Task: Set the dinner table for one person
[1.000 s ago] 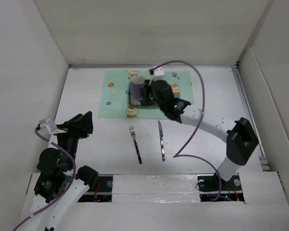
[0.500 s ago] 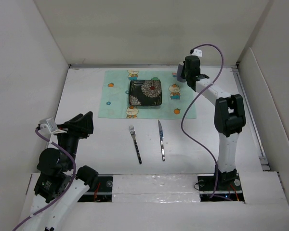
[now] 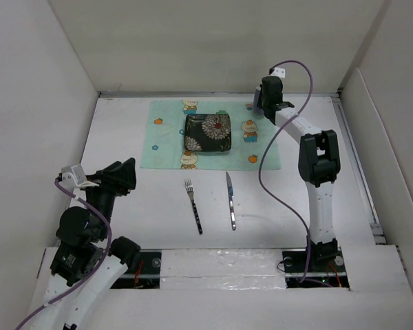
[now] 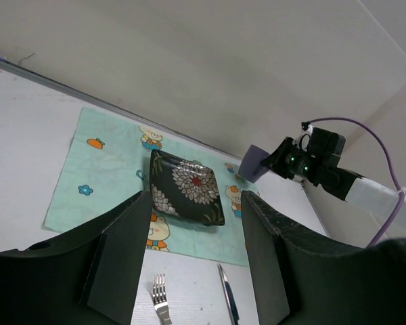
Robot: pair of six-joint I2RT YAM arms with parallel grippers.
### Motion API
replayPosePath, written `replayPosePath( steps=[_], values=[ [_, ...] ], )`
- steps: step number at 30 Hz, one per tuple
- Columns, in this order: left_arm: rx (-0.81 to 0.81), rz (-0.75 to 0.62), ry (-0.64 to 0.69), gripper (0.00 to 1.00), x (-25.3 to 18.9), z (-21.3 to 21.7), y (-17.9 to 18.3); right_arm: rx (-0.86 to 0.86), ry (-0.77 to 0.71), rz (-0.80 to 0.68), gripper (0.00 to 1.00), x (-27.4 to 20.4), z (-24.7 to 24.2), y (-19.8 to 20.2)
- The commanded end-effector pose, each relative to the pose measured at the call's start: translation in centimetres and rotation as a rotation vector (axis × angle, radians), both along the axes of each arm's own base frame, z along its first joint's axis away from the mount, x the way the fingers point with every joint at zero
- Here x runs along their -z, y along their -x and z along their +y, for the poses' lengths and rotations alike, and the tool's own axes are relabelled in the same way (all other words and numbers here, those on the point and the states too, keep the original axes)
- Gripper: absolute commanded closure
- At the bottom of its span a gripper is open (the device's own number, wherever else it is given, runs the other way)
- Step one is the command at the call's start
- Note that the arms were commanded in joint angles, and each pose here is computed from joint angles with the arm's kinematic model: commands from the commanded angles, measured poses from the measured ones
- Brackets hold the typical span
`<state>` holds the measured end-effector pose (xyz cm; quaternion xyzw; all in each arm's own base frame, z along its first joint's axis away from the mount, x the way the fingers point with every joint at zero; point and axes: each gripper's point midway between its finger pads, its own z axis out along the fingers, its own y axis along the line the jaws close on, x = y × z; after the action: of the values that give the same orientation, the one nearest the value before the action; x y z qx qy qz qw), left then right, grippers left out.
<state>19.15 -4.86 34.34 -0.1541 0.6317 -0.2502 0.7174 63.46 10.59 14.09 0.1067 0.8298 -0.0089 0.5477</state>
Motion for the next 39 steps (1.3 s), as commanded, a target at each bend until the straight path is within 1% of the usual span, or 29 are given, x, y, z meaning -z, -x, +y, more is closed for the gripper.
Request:
replayPosePath(
  steps=[1, 4, 7, 10, 12, 15, 16, 22, 25, 26, 27, 30, 31, 33, 35, 37, 38, 39],
  values=[
    [0.001, -0.037, 0.001, 0.48, -1.0, -0.2, -0.4, 0.052, 0.019, -0.198, 1.0, -6.2, 0.6, -1.9],
    [0.004, -0.037, 0.001, 0.48, -1.1, -0.3, -0.4, 0.084, 0.051, -0.2, 1.0, -5.7, 0.4, -1.8],
    [0.009, -0.035, -0.002, 0.48, -1.0, -0.4, -0.4, 0.057, 0.044, -0.201, 1.0, -5.3, 1.8, -1.0],
    [0.01, -0.039, 0.0, 0.48, -1.1, -0.4, -0.3, 0.051, 0.045, -0.189, 1.0, -5.5, 2.2, -0.4],
    [0.015, -0.039, 0.0, 0.48, -1.1, -0.4, -0.3, 0.052, 0.049, -0.156, 0.92, -4.8, 2.1, 0.1],
    [0.022, -0.041, -0.001, 0.48, -1.1, -0.6, -0.3, 0.062, 0.019, -0.114, 0.87, -3.9, 2.0, 1.0],
    [0.028, -0.037, -0.005, 0.48, -1.0, -0.7, -0.3, 0.078, -0.004, -0.099, 0.83, -3.6, 0.8, 1.2],
    [0.033, -0.016, -0.01, 0.48, -0.5, -1.0, -0.6, 0.09, -0.05, -0.071, 0.72, -2.8, -0.2, 2.8],
    [0.035, 0.022, -0.013, 0.48, 0.1, -1.3, -1.1, 0.096, -0.064, -0.082, 0.68, -3.4, -0.4, 3.5],
    [0.038, 0.049, -0.019, 0.48, 0.6, -1.5, -1.4, 0.107, -0.059, -0.073, 0.65, -3.2, -0.6, 3.8],
    [0.041, 0.056, -0.02, 0.48, 0.8, -1.6, -1.5, 0.11, -0.058, -0.07, 0.64, -3.2, -0.7, 3.9],
    [0.063, 0.091, -0.031, 0.47, 1.4, -2.4, -2.0, 0.109, -0.056, -0.068, 0.53, -3.3, -0.8, 4.4],
    [0.071, 0.111, -0.037, 0.46, 1.8, -2.7, -2.3, 0.105, -0.057, -0.069, 0.52, -3.4, -0.8, 4.6],
    [0.081, 0.166, -0.052, 0.45, 2.8, -3.4, -3.0, 0.097, -0.054, -0.077, 0.45, -3.7, -0.9, 4.9],
    [0.085, 0.239, -0.073, 0.46, 4.4, -4.0, -3.8, 0.081, -0.054, -0.077, 0.45, -3.9, -0.7, 5.0],
    [0.096, 0.281, -0.071, 0.46, 5.1, -4.5, -4.3, 0.069, -0.058, -0.075, 0.44, -4.3, -0.5, 5.3],
    [0.106, 0.338, -0.093, 0.48, 6.4, -5.1, -4.8, 0.06, -0.066, -0.071, 0.44, -4.4, -0.4, 5.5],
    [0.124, 0.36, -0.104, 0.48, 6.9, -5.5, -4.9, 0.054, -0.079, -0.086, 0.43, -5.6, -0.3, 5.8]
  ],
)
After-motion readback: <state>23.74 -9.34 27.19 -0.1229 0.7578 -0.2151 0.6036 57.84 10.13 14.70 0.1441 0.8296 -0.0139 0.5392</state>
